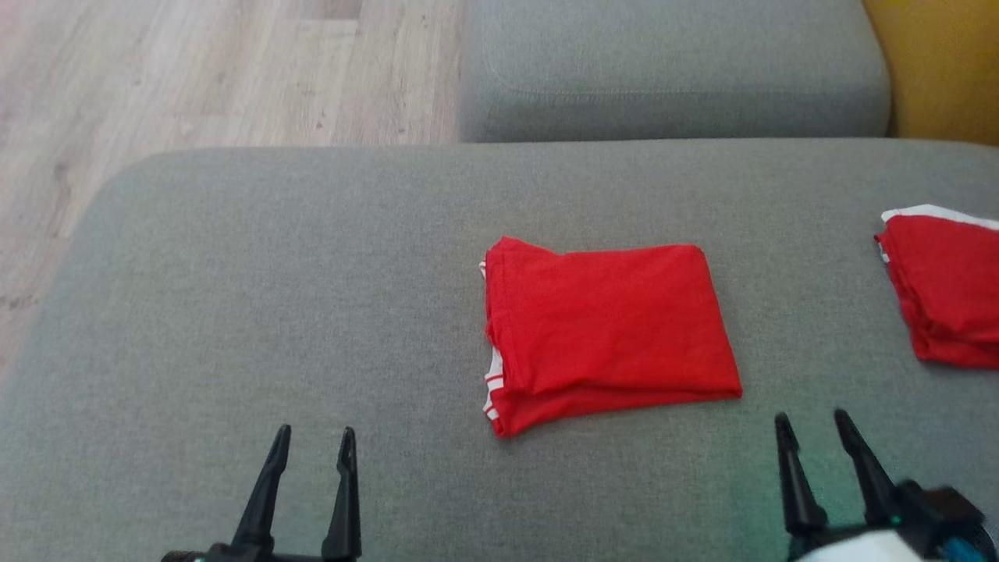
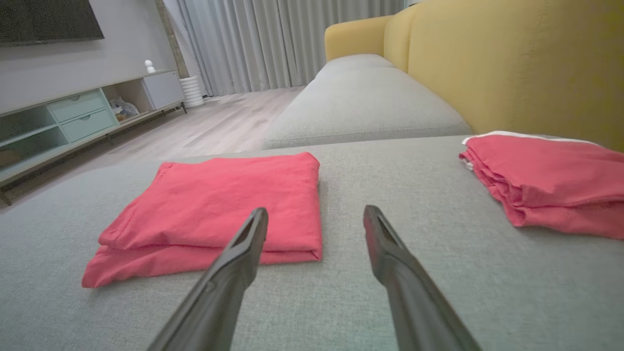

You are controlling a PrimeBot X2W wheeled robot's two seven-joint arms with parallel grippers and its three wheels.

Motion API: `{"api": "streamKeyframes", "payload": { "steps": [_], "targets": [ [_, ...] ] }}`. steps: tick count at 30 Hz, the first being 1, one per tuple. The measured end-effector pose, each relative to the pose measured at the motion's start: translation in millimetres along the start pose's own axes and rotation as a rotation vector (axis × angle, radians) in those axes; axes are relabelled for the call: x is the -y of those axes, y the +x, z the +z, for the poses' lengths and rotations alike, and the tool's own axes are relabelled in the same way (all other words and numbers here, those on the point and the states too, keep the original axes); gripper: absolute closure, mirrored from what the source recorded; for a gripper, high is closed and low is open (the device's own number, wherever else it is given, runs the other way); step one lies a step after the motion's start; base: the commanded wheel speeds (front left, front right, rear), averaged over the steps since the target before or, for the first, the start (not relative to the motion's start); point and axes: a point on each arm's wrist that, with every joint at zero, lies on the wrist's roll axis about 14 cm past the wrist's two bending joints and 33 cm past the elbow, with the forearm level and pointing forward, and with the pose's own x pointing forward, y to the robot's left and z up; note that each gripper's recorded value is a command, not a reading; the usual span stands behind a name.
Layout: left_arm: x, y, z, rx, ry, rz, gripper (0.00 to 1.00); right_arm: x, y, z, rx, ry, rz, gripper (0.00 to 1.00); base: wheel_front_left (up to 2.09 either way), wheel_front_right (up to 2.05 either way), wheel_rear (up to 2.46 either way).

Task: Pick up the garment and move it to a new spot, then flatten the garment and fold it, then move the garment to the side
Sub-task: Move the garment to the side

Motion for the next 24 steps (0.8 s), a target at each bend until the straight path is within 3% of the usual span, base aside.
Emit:
{"api": "streamKeyframes", "payload": {
  "steps": [9, 20, 21, 22, 24],
  "targets": [
    [13.3, 25.3, -1.1, -0.011, -0.002, -0.044, 0.0, 1.7, 60.2, -4.2, -0.035, -0.014, 0.045, 0.0, 0.0, 0.0, 0.0],
    [17.3, 46.7, -12.7, -0.048, 0.003, -0.055, 0.0, 6.5, 116.0, -53.2, -0.342, 0.034, 0.091, 0.0, 0.0, 0.0, 0.0],
    [17.4, 47.9, -13.3, -0.05, 0.003, -0.054, 0.0, 1.6, 116.1, -60.2, -0.376, 0.054, 0.102, 0.53, 0.0, 0.0, 0.0],
    [17.4, 48.7, -13.8, -0.052, 0.004, -0.054, 0.0, -3.6, 114.9, -66.4, -0.403, 0.07, 0.115, 1.0, 0.0, 0.0, 0.0],
    [16.7, 49.2, -16.0, -0.058, 0.005, -0.048, 0.0, -9.3, 113.3, -72.0, -0.421, 0.093, 0.131, 1.0, 0.0, 0.0, 0.0]
  ]
}}
